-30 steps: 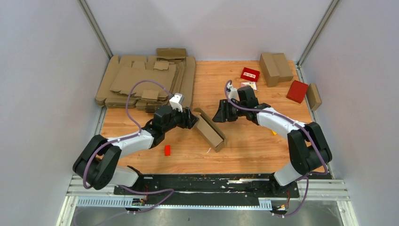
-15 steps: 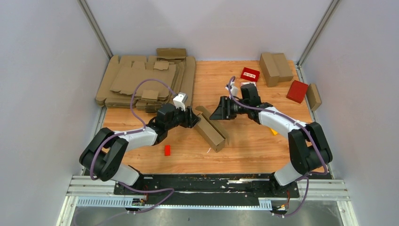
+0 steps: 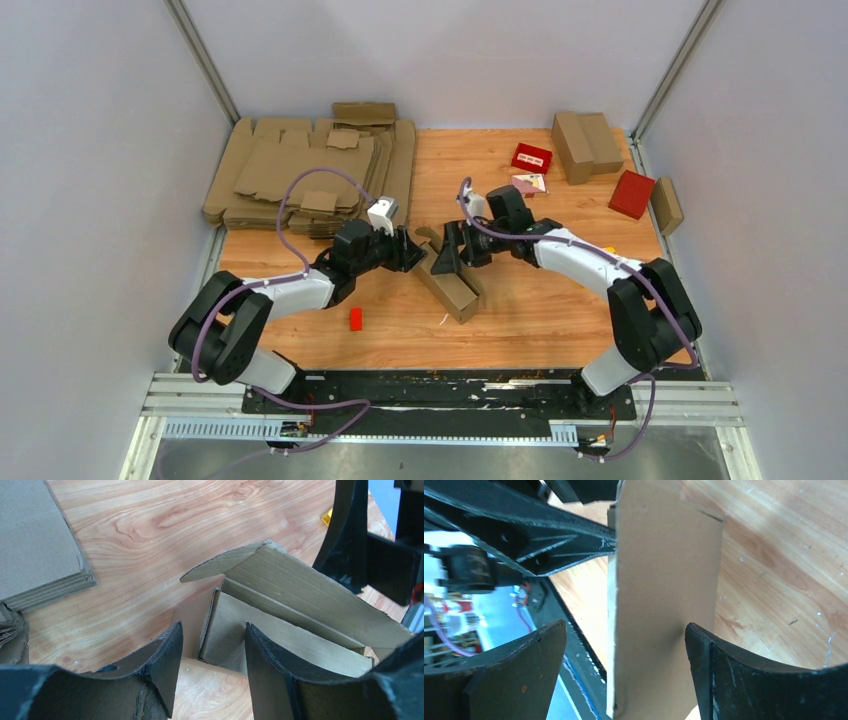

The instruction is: Fold the paper box

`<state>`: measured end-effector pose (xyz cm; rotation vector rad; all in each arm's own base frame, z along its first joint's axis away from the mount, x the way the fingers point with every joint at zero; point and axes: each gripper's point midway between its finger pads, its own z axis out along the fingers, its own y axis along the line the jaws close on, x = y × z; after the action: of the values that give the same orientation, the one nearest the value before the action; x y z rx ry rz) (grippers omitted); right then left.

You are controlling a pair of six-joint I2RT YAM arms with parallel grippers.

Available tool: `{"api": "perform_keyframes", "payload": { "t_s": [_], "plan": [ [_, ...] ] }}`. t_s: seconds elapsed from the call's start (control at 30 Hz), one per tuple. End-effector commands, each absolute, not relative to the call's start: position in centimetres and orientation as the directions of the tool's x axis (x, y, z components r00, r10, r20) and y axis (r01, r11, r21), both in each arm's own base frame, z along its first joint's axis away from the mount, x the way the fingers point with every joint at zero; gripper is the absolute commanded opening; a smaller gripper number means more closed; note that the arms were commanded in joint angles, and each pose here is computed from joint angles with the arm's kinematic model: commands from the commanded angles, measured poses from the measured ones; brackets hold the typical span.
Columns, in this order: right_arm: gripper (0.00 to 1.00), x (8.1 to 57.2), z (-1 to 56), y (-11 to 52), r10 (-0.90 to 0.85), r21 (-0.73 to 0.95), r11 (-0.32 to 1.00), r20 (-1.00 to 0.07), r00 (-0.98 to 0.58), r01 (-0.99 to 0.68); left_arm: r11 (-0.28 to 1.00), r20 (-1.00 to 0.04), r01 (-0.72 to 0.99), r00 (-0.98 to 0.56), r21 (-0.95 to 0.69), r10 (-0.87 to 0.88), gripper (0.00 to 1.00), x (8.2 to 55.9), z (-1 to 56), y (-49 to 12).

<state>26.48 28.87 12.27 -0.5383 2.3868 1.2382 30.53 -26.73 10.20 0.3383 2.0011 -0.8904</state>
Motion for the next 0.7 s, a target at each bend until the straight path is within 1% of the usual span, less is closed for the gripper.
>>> {"api": "perform_keyframes", "payload": {
  "t_s": [0.0,0.23,0.3,0.33,0.4,0.5,0.57,0.67],
  "plan": [
    [0.89,26.6,12.0,28.0,-0.265,0.458,0.672,-0.586,-0.766,-0.583,0.698,-0.814,0.544,-0.573,-0.465,-0.095,0.56,30.4,10.0,-26.8],
    [0.89,25.1,10.4,27.6,-0.404,0.233,0.758,-0.566,-0.718,-0.61,0.698,-0.812,0.542,-0.576,-0.468,-0.096,0.55,30.4,9.9,-26.8],
    [0.87,25.0,10.0,27.1,-0.449,0.13,0.783,-0.559,-0.697,-0.609,0.698,-0.812,0.543,-0.576,-0.467,-0.096,0.55,30.4,9.9,-26.8],
    [0.84,24.9,9.9,27.0,-0.465,0.103,0.786,-0.55,-0.693,-0.61,0.698,-0.812,0.543,-0.575,-0.468,-0.097,0.55,30.4,9.9,-26.8],
    [0.75,25.1,9.6,26.4,-0.49,0.035,0.801,-0.534,-0.689,-0.597,0.697,-0.813,0.543,-0.574,-0.468,-0.098,0.55,30.4,10.0,-26.8],
    [0.64,25.2,9.6,26.0,-0.508,-0.02,0.808,-0.528,-0.68,-0.589,0.701,-0.819,0.545,-0.566,-0.46,-0.098,0.55,30.4,10.3,-26.7],
    [0.63,25.4,9.9,25.7,-0.506,-0.036,0.814,-0.533,-0.678,-0.579,0.71,-0.827,0.546,-0.554,-0.445,-0.092,0.58,30.4,10.6,-26.3],
    [0.65,25.4,10.4,25.7,-0.512,-0.041,0.81,-0.537,-0.67,-0.585,0.723,-0.843,0.548,-0.53,-0.421,-0.09,0.61,30.3,11.2,-25.8]
  ]
}}
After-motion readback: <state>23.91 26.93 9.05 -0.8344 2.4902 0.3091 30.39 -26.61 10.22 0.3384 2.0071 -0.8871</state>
